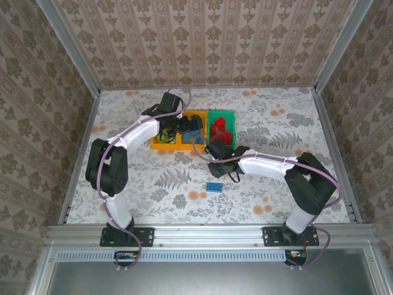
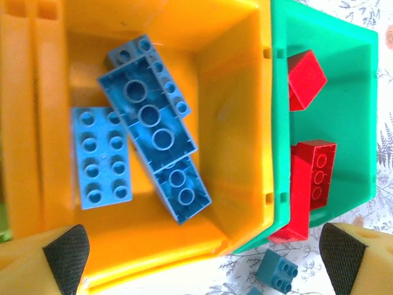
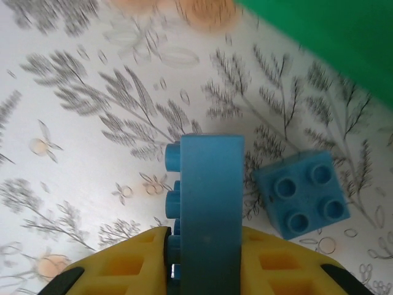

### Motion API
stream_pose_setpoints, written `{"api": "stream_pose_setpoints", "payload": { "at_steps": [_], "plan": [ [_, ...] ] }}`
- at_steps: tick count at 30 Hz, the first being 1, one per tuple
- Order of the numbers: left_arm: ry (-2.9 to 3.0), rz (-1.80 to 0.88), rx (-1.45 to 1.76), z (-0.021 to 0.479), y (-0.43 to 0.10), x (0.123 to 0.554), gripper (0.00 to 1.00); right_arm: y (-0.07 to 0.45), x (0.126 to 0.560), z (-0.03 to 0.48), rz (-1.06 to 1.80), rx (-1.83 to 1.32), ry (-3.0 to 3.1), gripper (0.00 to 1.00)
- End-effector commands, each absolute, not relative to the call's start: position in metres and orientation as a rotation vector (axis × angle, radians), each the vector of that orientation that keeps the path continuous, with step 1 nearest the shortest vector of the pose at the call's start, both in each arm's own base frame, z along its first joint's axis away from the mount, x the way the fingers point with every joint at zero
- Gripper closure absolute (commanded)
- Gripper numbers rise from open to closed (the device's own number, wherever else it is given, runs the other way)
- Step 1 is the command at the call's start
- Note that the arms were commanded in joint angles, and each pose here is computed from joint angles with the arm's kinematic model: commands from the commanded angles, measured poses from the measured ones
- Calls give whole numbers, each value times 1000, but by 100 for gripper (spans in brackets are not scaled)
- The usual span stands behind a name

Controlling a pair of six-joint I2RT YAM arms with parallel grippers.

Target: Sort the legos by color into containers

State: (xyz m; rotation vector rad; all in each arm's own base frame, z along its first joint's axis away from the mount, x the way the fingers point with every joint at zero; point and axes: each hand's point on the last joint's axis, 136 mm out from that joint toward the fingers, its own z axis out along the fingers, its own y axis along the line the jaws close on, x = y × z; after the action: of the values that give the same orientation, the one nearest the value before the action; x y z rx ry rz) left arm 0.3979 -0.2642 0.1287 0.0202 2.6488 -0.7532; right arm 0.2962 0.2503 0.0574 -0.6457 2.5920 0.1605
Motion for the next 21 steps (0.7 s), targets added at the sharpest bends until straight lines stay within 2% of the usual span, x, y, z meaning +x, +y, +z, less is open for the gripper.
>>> {"api": "stream_pose_setpoints", "payload": {
  "at_steps": [1, 8, 15, 21],
  "plan": [
    [2641, -708, -12, 133, -246, 394, 0, 272, 322, 107, 349, -539, 2479, 73],
    [2648, -646, -61, 128, -217, 385, 0, 313, 370, 141, 744, -356, 2437, 74],
    [2665, -600, -115, 121, -190, 370, 0, 329, 418, 137, 802, -188, 2495, 75],
    [2689, -537, -81, 111, -178, 349, 0, 325, 452, 112, 786, 8, 2568, 73]
  ]
}}
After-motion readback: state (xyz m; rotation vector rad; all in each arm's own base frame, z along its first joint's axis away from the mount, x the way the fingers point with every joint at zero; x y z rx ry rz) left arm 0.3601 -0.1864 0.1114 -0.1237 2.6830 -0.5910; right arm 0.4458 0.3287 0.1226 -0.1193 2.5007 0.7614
